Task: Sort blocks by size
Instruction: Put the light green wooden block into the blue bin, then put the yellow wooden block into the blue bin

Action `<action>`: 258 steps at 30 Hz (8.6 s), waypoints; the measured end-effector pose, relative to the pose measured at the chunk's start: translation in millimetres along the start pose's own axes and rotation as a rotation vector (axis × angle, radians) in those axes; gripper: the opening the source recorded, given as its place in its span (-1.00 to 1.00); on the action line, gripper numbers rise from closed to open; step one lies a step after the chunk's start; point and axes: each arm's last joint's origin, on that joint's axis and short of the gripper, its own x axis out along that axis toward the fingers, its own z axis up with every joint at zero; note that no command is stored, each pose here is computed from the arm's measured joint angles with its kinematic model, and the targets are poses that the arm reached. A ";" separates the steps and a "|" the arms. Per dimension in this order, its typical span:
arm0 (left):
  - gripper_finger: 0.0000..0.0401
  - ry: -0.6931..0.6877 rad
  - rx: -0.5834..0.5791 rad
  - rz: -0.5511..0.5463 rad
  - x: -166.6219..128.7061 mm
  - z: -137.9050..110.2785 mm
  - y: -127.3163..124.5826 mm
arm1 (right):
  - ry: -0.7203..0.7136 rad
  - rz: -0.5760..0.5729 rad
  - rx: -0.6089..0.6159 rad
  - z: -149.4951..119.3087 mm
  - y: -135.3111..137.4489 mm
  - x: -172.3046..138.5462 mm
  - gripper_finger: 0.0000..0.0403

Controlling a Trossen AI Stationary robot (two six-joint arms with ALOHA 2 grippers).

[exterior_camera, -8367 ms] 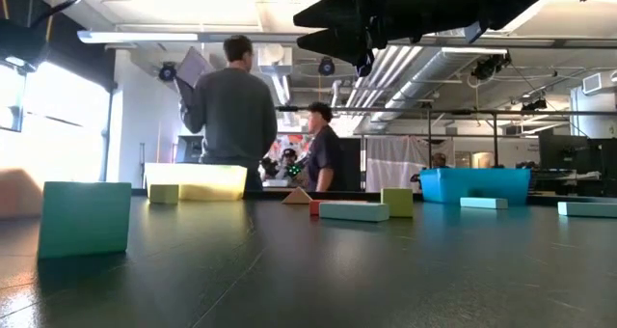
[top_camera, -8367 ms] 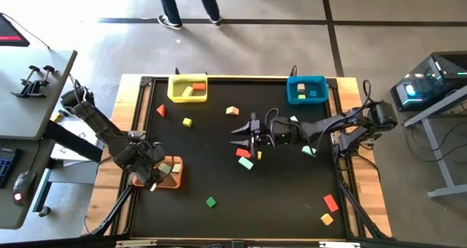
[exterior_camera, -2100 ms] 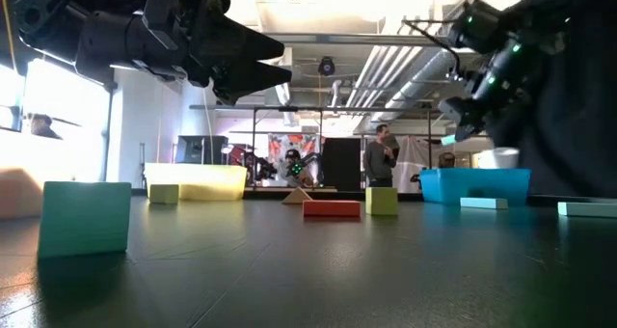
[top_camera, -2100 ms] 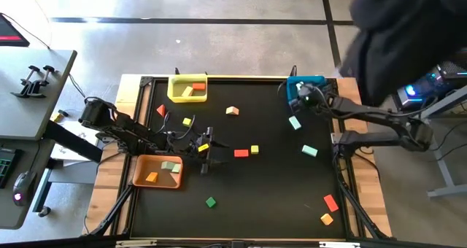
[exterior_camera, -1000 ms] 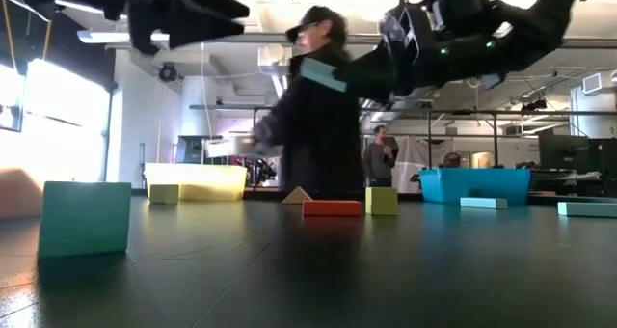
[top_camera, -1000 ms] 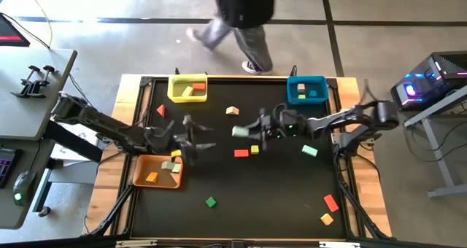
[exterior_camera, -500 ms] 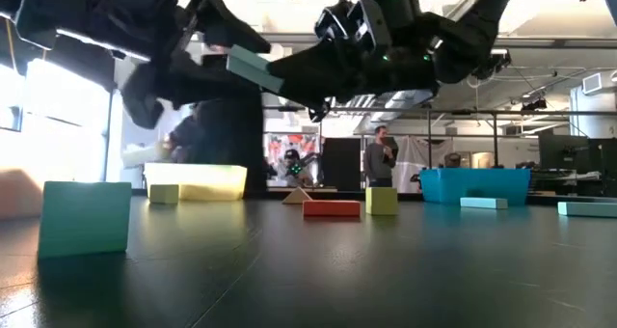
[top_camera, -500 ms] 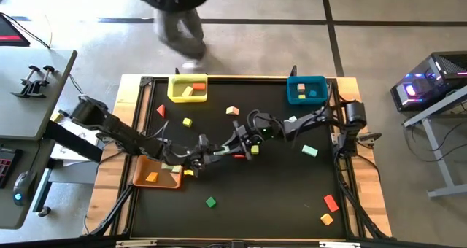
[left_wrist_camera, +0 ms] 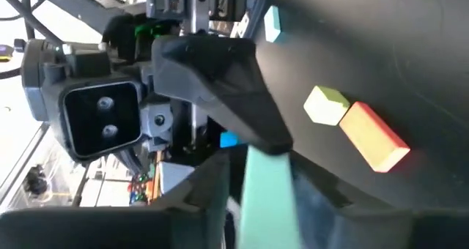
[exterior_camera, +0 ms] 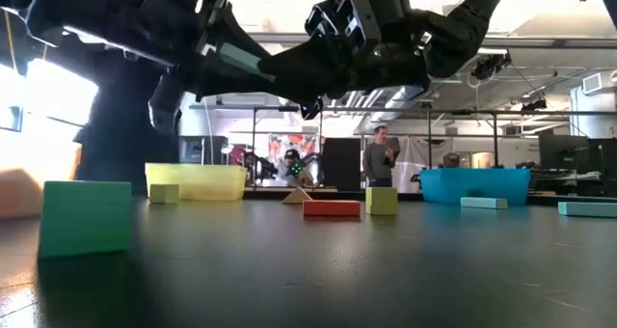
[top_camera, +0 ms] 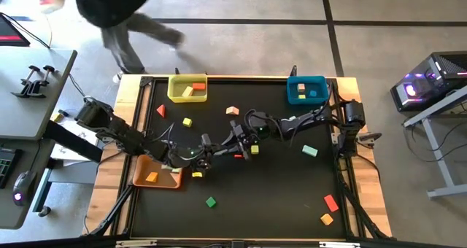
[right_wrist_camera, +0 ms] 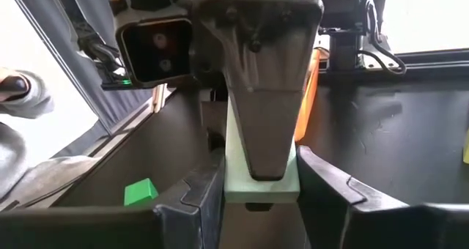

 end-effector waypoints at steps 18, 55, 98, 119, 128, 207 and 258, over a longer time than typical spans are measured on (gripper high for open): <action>-0.85 0.230 -0.207 0.109 -9.7 -2.5 -1.2 | 0.130 -0.138 0.212 6.2 -21.5 -28.6 -0.07; -0.74 0.957 -1.414 0.106 -6.6 -269.5 74.4 | 0.295 -0.413 0.077 3.9 20.3 -23.6 -0.06; -0.11 -0.031 -1.341 -0.159 -8.0 -118.0 83.0 | 0.497 -0.449 0.033 -5.8 52.6 -28.9 -0.06; -0.11 -0.038 -1.273 -0.101 -16.3 -92.4 63.3 | 0.837 -1.000 0.260 -12.5 179.9 -129.1 -0.06; -0.11 -0.037 -1.273 -0.101 -16.3 -92.5 63.3 | 0.918 -0.959 0.405 -23.8 220.2 -145.5 -0.06; -0.11 0.038 -1.191 -0.161 6.7 -93.9 37.8 | 0.824 -0.741 0.445 -92.2 239.8 -55.3 -0.37; -0.11 -0.008 -1.229 -0.139 7.1 -92.0 42.2 | 0.673 -1.513 0.734 -12.4 -116.8 -283.2 -0.19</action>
